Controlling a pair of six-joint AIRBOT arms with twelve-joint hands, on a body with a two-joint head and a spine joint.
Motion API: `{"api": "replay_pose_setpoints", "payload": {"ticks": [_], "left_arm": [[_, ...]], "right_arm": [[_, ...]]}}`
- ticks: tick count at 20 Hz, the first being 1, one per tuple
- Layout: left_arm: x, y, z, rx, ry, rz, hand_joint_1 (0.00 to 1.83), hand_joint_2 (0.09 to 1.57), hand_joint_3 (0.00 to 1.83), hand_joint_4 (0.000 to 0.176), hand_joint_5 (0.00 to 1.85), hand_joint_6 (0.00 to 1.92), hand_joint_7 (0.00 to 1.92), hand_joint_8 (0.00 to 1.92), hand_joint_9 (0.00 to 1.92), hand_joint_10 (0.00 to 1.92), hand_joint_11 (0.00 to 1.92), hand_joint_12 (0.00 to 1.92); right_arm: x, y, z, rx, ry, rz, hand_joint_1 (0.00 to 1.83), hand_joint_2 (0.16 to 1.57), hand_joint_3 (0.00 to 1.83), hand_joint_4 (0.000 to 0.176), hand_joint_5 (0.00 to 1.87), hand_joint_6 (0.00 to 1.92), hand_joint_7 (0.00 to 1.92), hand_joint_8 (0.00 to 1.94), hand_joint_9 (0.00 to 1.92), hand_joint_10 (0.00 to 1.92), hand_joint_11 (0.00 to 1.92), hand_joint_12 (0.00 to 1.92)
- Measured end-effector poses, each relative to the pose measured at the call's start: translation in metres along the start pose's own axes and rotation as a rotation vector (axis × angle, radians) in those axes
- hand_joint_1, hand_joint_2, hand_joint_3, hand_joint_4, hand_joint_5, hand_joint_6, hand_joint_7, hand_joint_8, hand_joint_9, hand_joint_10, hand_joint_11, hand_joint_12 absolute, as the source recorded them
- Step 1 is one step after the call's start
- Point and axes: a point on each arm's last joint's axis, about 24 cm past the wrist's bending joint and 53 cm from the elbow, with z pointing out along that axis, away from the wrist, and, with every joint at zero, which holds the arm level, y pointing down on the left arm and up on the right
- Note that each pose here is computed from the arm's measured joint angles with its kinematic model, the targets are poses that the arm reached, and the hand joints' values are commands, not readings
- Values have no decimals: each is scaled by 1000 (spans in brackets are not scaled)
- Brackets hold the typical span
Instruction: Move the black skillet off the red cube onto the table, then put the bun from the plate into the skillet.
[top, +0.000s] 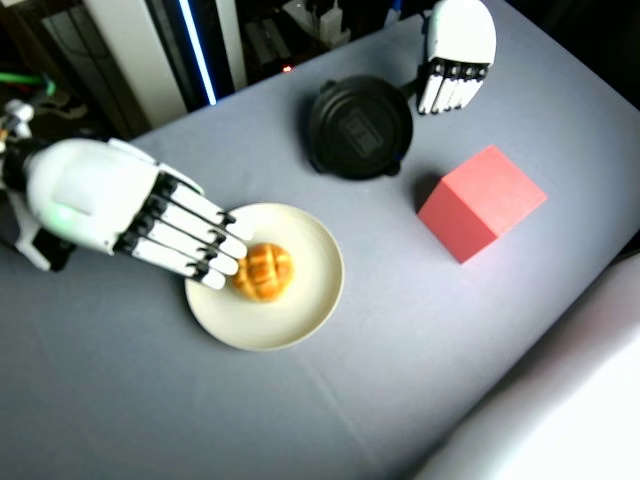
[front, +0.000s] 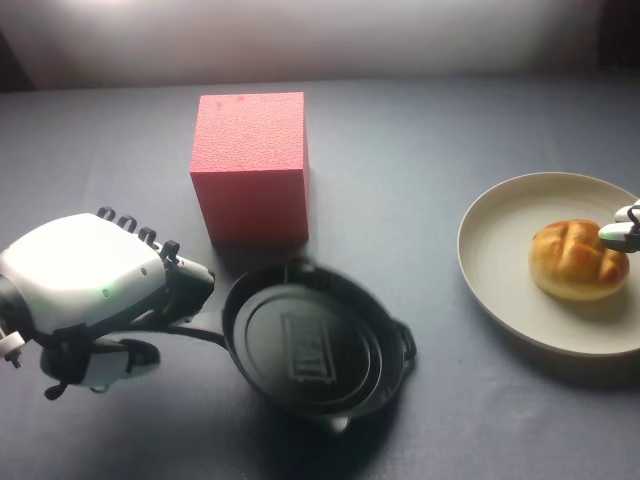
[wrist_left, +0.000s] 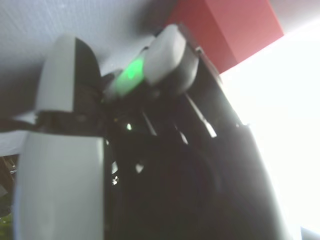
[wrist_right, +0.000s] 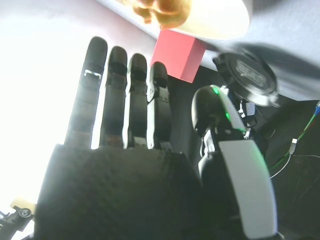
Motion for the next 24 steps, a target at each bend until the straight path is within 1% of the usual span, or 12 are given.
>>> {"api": "replay_pose_setpoints", "payload": {"ticks": [6, 8, 10, 11, 12, 13, 15, 18, 21, 22, 23, 24], "left_arm": [[1, 1, -1, -5, 1, -7, 1027, 1194, 0, 0, 808, 1258, 495, 1389, 502, 1481, 396, 1649], [3, 0, -3, -5, 2, -11, 858, 1064, 0, 0, 505, 765, 435, 1002, 452, 1085, 353, 1346], [-1, -1, -7, -5, -11, -11, 800, 1033, 0, 0, 519, 313, 472, 522, 393, 640, 59, 1324], [-3, 0, -9, -8, -20, -12, 800, 1033, 0, 0, 519, 313, 472, 522, 393, 640, 59, 1324], [-8, 1, -13, -11, -35, 1, 745, 1020, 0, 0, 444, 42, 475, 107, 365, 346, 1, 1285], [-11, 1, -15, -12, -45, 1, 721, 1002, 0, 0, 392, 8, 429, 27, 348, 184, 0, 1216], [-18, 1, -21, -15, -70, -3, 717, 987, 0, 53, 274, 2, 302, 3, 278, 34, 0, 857], [-26, -9, -30, 10, -103, -3, 692, 975, 0, 80, 210, 0, 220, 0, 177, 0, 0, 589], [-43, -22, -40, 52, -168, 4, 767, 966, 0, 76, 199, 1, 193, 0, 120, 2, 0, 403], [-51, -26, -45, 64, -196, 9, 742, 963, 0, 88, 176, 0, 166, 0, 103, 0, 0, 423], [-56, -27, -48, 72, -216, 11, 718, 946, 0, 96, 170, 0, 154, 2, 103, 1, 0, 526], [-59, -28, -50, 74, -227, 10, 713, 945, 0, 87, 173, 1, 149, 1, 105, 1, 0, 586]], "right_arm": [[0, 0, 0, 0, 0, 0, 420, 1451, 2, 0, 478, 2, 449, 3, 470, 3, 280, 595], [0, 0, 0, -2, 0, 0, 374, 1454, 3, 0, 466, 0, 432, 0, 454, 0, 268, 570], [0, 0, 0, -1, -1, 0, 355, 1454, 1, 0, 462, 0, 421, 0, 442, 0, 262, 551], [-1, 1, 0, -3, -4, 0, 355, 1454, 1, 0, 462, 0, 421, 0, 442, 0, 262, 551], [-2, 2, 0, -7, -8, 0, 353, 1451, 0, 0, 456, 0, 417, 0, 433, 0, 255, 542], [-2, 2, 0, -7, -9, 0, 361, 1448, 0, 0, 449, 0, 411, 1, 410, 0, 248, 485], [-5, 3, 1, -16, -17, -3, 421, 1429, 0, 5, 457, 1, 428, 3, 411, 1, 249, 455], [-20, 7, 8, -36, -57, -13, 694, 1299, 0, 0, 491, 3, 464, 3, 418, 1, 235, 426], [-30, 2, 22, -30, -80, -19, 866, 1094, 7, 4, 513, 0, 491, 0, 436, 0, 162, 590], [-28, 0, 32, -25, -67, -27, 925, 1043, 4, 12, 521, 0, 515, 0, 470, 0, 123, 747], [-25, -2, 40, -20, -52, -32, 989, 1017, 0, 41, 508, 0, 499, 0, 448, 0, 79, 771], [-22, -4, 46, -16, -40, -32, 1036, 990, 0, 45, 520, 5, 513, 6, 465, 8, 95, 783]]}}
